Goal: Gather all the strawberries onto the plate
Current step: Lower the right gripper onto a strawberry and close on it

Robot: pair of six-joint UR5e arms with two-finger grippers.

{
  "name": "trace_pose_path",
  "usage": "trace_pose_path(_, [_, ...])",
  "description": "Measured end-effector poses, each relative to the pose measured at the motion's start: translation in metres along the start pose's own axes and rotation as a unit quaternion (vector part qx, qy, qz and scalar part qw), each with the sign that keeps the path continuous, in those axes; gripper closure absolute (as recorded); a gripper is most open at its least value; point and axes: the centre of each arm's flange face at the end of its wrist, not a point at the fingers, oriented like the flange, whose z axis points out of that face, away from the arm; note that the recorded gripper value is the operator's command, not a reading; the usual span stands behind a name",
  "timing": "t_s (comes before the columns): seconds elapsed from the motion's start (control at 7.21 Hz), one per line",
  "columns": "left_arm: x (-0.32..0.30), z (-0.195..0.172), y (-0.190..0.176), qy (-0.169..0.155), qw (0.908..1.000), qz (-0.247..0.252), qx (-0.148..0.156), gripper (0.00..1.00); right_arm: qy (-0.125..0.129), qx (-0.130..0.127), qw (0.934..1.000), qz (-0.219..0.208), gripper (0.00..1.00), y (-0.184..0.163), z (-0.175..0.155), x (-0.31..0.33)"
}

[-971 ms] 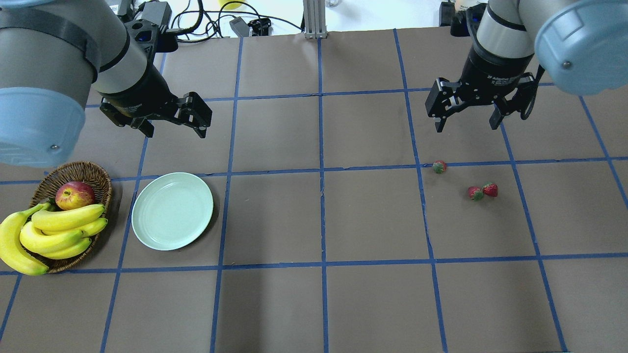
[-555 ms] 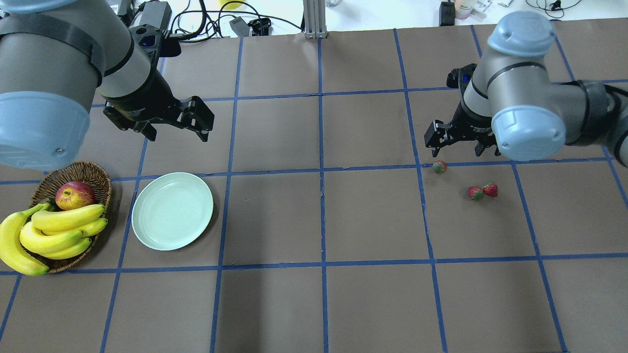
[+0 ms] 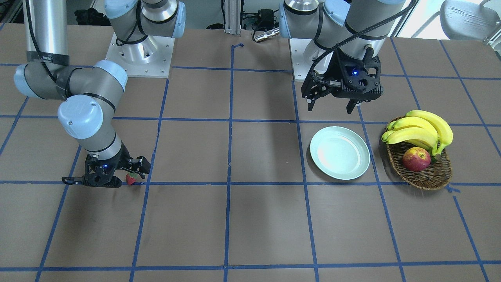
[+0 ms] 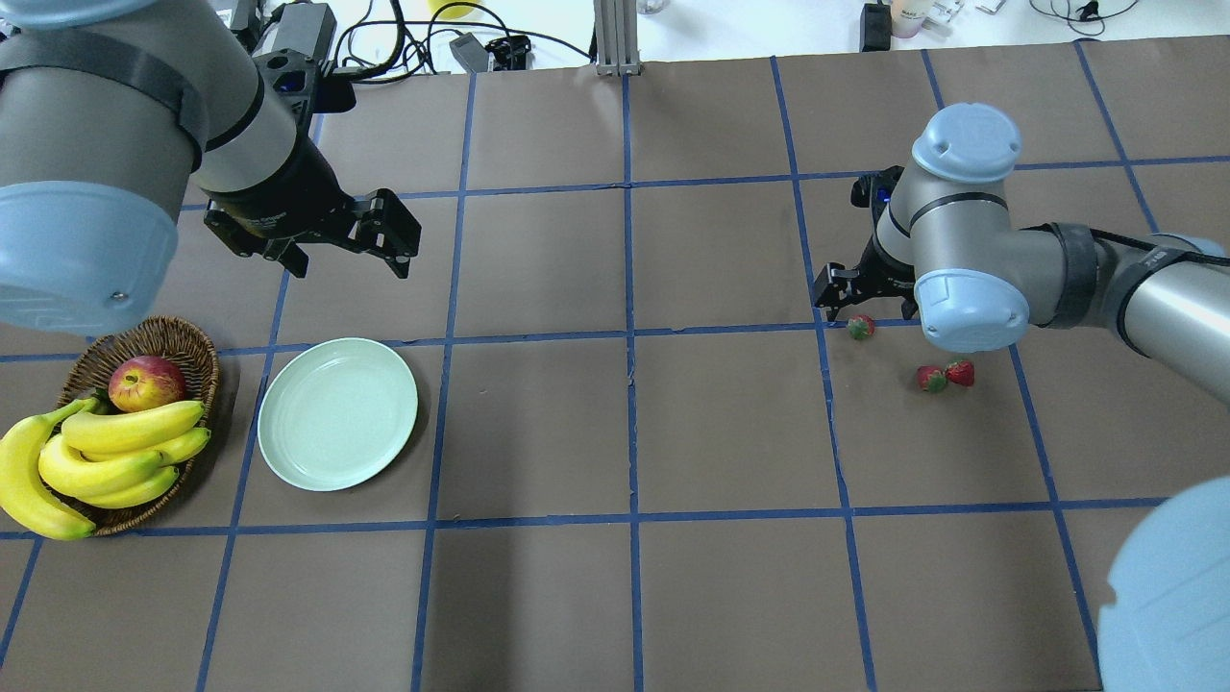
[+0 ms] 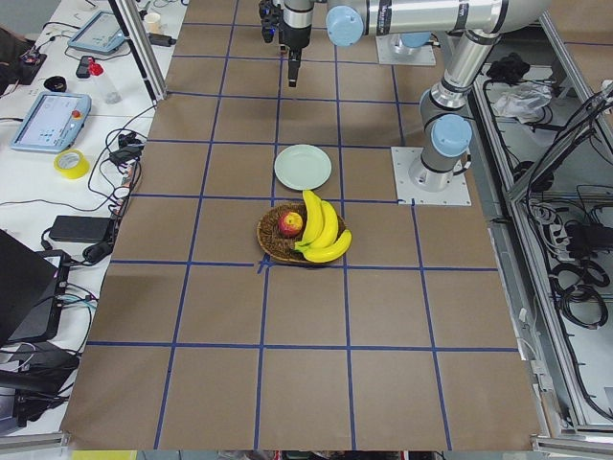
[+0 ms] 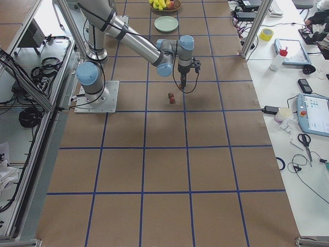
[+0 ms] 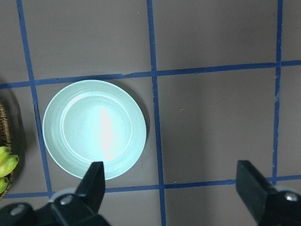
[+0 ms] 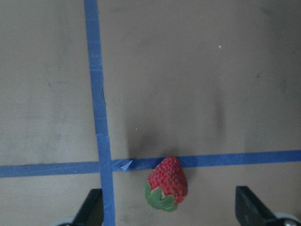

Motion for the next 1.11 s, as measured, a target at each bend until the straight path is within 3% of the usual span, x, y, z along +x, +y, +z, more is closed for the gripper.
trace_pose_path(0.14, [0.0004,0.0000,0.0000,0.001,1.0000,-0.001,0.000,0.00,0.000,-0.009,1.0000,0.000,0.37,0.0044,0.0105,-0.0006])
trace_pose_path(0.69, [-0.0001,0.0007,-0.0004,-0.002,1.0000,-0.006,-0.001,0.00,0.000,-0.013,0.9999,0.000,0.42,0.0051,0.0165,-0.0007])
trace_pose_path(0.83, [-0.0002,0.0021,-0.0011,-0.002,1.0000,-0.008,-0.002,0.00,0.000,-0.012,0.9999,0.000,0.77,0.0048,0.0167,-0.0006])
trace_pose_path(0.97, [-0.0003,0.0038,-0.0017,-0.002,1.0000,-0.008,-0.004,0.00,0.000,-0.012,0.9999,0.000,1.00,0.0045,0.0166,-0.0005])
trace_pose_path(1.11, [-0.0003,0.0049,-0.0017,-0.002,1.0000,-0.008,-0.005,0.00,0.000,-0.012,0.9999,0.000,1.00,0.0042,0.0165,-0.0003])
